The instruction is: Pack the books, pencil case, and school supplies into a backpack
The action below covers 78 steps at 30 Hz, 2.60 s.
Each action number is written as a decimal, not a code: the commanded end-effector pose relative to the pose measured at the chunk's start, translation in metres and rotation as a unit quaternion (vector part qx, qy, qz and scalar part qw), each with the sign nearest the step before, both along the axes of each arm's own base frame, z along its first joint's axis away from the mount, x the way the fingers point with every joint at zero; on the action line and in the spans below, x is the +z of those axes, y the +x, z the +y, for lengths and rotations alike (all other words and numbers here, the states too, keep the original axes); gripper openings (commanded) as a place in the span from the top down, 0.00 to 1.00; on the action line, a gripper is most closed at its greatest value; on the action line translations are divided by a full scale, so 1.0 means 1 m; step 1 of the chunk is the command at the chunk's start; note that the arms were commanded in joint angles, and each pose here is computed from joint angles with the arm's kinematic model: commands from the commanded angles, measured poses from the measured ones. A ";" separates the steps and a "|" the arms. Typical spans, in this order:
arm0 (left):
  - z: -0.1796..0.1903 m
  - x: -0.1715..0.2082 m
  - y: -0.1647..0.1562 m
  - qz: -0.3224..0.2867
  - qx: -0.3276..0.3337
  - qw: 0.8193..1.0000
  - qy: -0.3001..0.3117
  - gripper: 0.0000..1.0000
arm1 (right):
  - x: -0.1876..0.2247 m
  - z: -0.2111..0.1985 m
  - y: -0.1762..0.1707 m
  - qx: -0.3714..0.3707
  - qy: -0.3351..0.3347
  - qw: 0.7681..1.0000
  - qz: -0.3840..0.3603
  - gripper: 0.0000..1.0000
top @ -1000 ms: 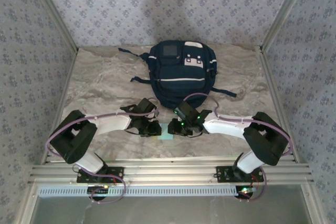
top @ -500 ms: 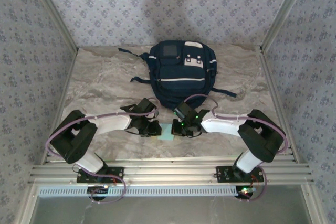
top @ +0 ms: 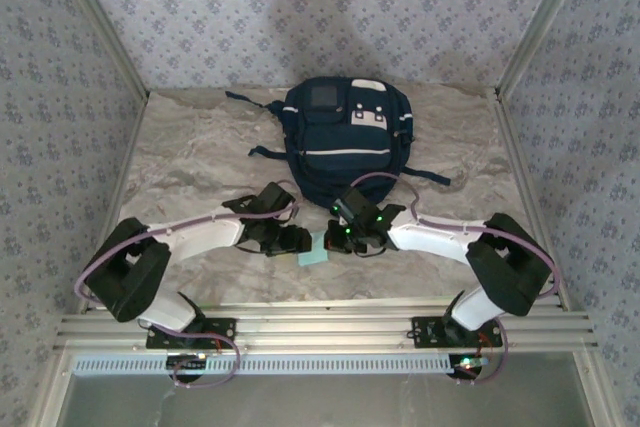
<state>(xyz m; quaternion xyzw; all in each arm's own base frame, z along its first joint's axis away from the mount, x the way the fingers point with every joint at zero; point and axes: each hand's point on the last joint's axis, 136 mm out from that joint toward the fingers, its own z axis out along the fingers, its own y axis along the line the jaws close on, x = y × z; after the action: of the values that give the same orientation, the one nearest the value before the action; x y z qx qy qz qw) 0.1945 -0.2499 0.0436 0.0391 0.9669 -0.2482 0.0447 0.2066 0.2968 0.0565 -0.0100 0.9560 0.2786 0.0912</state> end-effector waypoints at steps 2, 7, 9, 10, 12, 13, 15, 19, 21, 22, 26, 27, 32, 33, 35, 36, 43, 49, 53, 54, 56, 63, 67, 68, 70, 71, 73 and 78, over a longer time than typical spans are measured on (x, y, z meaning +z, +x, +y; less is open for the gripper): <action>-0.002 0.004 0.006 -0.004 0.011 1.000 -0.009 0.41 | 0.012 0.003 0.002 0.011 0.006 1.000 -0.006 1.00; -0.002 0.006 0.011 -0.010 0.015 1.000 -0.018 0.39 | 0.012 0.001 0.000 0.024 0.001 1.000 -0.011 1.00; -0.001 0.008 0.013 -0.016 0.013 1.000 -0.019 0.39 | 0.009 -0.004 0.000 0.027 -0.013 1.000 -0.009 1.00; 0.001 0.008 0.014 -0.018 0.013 1.000 -0.013 0.40 | 0.008 -0.006 0.000 0.026 -0.016 0.999 -0.008 1.00; 0.003 0.007 0.013 -0.015 0.011 1.000 -0.009 0.49 | 0.005 -0.010 0.001 0.021 -0.023 1.000 -0.008 0.97; 0.002 0.006 0.011 -0.010 0.011 1.000 -0.010 0.56 | 0.004 -0.009 0.001 0.021 -0.024 0.999 -0.008 0.92; 0.000 0.003 0.010 -0.005 0.014 1.000 -0.018 0.62 | 0.001 -0.006 0.002 0.021 -0.023 0.999 -0.008 0.87; -0.007 -0.003 0.012 0.007 0.022 0.999 -0.028 0.66 | -0.005 0.001 0.005 0.030 -0.035 0.999 -0.010 0.74; -0.008 -0.006 0.012 0.009 0.023 0.999 -0.024 0.70 | -0.007 0.004 0.005 0.032 -0.036 0.999 -0.010 0.72; -0.006 -0.007 0.013 0.009 0.025 0.999 -0.017 0.71 | -0.008 0.005 0.006 0.031 -0.037 0.999 -0.010 0.71; -0.001 -0.016 0.012 0.020 0.027 0.999 0.009 0.75 | -0.009 0.005 0.008 0.028 -0.042 0.999 -0.014 0.70; 0.000 -0.018 0.011 0.024 0.027 0.999 0.014 0.77 | -0.009 0.004 0.009 0.027 -0.043 0.999 -0.015 0.70; 0.015 -0.032 0.004 0.043 0.027 0.997 0.062 0.83 | -0.010 0.001 0.007 0.025 -0.048 0.998 -0.013 0.70; 0.019 -0.034 0.002 0.044 0.025 0.996 0.072 0.85 | -0.010 0.001 0.007 0.024 -0.048 0.999 -0.011 0.70; 0.026 -0.036 -0.002 0.047 0.024 0.995 0.088 0.93 | -0.011 0.002 0.006 0.026 -0.045 0.999 -0.007 0.67; 0.030 -0.038 -0.004 0.048 0.023 0.994 0.095 0.96 | -0.011 0.004 0.006 0.028 -0.041 0.999 -0.005 0.65; 0.038 -0.049 -0.013 0.061 0.031 0.993 0.098 1.00 | -0.027 0.019 0.002 0.035 -0.019 0.999 0.024 0.60; 0.034 -0.052 -0.012 0.063 0.039 0.994 0.086 1.00 | -0.035 0.032 -0.002 0.048 0.004 0.998 0.044 0.60; 0.032 -0.051 -0.010 0.061 0.042 0.994 0.081 1.00 | -0.014 0.044 0.000 0.051 0.048 0.997 0.032 0.61; 0.031 -0.052 -0.010 0.062 0.043 0.994 0.079 1.00 | -0.008 0.046 0.001 0.050 0.058 0.997 0.027 0.62; 0.030 -0.052 -0.010 0.062 0.042 0.994 0.078 1.00 | 0.005 0.051 0.003 0.051 0.080 0.995 0.014 0.62; 0.028 -0.052 -0.010 0.063 0.042 0.994 0.074 1.00 | 0.037 0.057 0.007 0.047 0.128 0.991 -0.014 0.66; 0.028 -0.052 -0.009 0.062 0.044 0.994 0.074 1.00 | 0.035 0.051 0.004 0.042 0.121 0.992 -0.016 0.69; 0.028 -0.052 -0.009 0.063 0.044 0.994 0.073 1.00 | 0.034 0.050 0.004 0.040 0.122 0.992 -0.014 0.69; 0.027 -0.052 -0.009 0.062 0.044 0.994 0.072 1.00 | 0.027 0.050 0.003 0.038 0.121 0.992 -0.007 0.70; 0.027 -0.052 -0.009 0.063 0.044 0.995 0.071 1.00 | 0.025 0.050 0.003 0.038 0.120 0.992 -0.005 0.70; 0.027 -0.052 -0.008 0.062 0.044 0.995 0.071 1.00 | 0.020 0.054 0.002 0.042 0.120 0.992 0.000 0.68; 0.028 -0.051 -0.009 0.062 0.044 0.994 0.072 1.00 | 0.012 0.060 0.000 0.051 0.113 0.992 0.011 0.69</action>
<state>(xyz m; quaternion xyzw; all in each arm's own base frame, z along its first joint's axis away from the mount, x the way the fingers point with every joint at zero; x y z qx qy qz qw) 0.2045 -0.2449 0.0159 -0.0036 0.9725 -0.2316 0.0256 0.2087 0.3497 0.0718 -0.0424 0.9182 0.3857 0.0800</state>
